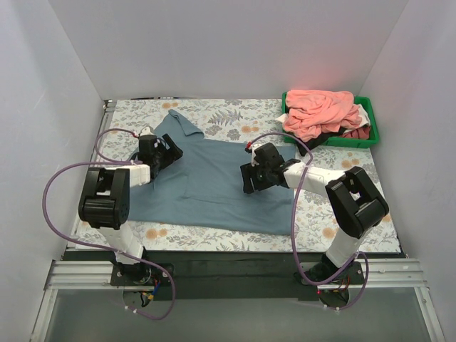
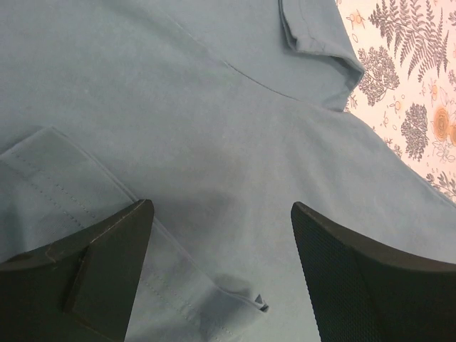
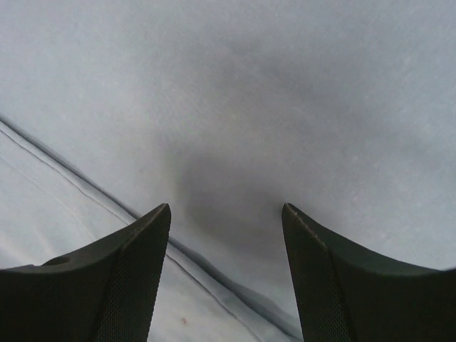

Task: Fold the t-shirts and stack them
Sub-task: Fold the tshirt

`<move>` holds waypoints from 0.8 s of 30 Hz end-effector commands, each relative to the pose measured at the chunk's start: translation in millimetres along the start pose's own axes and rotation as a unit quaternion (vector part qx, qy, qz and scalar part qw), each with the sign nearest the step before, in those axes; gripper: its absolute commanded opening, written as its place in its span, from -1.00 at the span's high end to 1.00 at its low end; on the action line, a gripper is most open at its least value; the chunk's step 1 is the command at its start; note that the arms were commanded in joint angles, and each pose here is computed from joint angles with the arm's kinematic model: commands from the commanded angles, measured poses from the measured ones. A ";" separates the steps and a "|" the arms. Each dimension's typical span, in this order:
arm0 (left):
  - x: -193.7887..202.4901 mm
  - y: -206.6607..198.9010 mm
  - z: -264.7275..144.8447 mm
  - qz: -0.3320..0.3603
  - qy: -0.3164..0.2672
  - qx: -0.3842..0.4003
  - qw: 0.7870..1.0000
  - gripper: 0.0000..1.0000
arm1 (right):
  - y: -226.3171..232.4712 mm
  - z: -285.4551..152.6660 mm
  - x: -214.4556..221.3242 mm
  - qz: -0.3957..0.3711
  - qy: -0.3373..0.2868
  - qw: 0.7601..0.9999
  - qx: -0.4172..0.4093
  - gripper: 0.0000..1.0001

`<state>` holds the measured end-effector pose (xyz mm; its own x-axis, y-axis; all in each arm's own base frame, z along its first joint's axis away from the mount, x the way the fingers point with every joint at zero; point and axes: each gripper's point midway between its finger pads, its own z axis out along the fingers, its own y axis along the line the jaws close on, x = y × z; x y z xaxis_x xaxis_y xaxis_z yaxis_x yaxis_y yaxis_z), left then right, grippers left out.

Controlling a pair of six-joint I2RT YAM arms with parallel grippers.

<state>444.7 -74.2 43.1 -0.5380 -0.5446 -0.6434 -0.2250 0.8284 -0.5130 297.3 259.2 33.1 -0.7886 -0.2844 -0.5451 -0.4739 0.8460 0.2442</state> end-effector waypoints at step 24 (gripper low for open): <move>72.8 58.1 -52.6 -0.044 0.062 -0.059 0.995 -0.56 | 8.8 -8.9 91.9 0.036 0.073 0.996 -0.046 -0.40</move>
<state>400.1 -63.2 40.0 -0.4971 -0.5932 -0.6332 -0.2472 0.7964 -0.5520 274.6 259.5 30.3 -0.7606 -0.2324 -0.6062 -0.5045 0.7992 0.3266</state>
